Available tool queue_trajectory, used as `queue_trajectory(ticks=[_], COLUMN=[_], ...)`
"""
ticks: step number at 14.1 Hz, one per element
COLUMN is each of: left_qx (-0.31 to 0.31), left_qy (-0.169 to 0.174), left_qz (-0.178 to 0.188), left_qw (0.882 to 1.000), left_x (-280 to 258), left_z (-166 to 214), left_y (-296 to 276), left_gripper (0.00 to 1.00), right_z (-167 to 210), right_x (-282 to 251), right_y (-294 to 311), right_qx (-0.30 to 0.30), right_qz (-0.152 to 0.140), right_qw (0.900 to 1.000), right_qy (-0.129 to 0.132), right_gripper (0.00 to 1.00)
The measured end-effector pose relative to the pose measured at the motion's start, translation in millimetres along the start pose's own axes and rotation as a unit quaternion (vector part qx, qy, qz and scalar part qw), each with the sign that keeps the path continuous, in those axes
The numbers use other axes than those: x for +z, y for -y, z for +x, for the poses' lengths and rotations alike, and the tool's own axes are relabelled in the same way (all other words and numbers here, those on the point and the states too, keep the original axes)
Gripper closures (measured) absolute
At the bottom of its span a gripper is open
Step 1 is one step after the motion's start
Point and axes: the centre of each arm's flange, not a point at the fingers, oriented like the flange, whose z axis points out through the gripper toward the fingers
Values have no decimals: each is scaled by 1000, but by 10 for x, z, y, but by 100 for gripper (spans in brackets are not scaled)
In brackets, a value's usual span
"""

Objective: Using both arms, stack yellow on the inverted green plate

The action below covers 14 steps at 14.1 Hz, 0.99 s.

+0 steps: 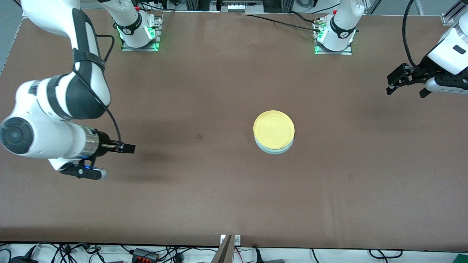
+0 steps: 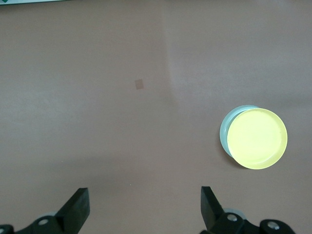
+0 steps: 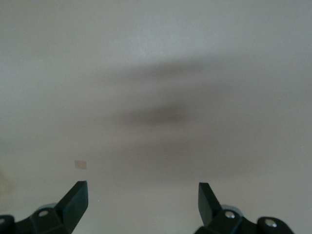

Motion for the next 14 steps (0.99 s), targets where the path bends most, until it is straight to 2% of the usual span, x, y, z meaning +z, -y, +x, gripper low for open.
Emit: queue_trajectory(ticks=[4, 6, 10, 14], left_qx=[0, 0, 0, 0], left_qy=[0, 0, 1, 1], left_qz=[0, 0, 0, 0], left_qw=[1000, 1000, 1000, 1000], left_x=[2, 2, 3, 3], left_z=[0, 0, 1, 1], left_y=[0, 0, 0, 0], left_gripper=[0, 0, 0, 0], right_z=[-117, -189, -375, -540], right_x=[-704, -895, -1128, -1138], right_y=[-602, -985, -1221, -1385], right_qx=[-34, -38, -51, -69], right_qz=[11, -4, -14, -21], right_qw=[998, 998, 996, 993], right_qy=[-43, -52, -65, -97], right_gripper=[0, 0, 0, 0])
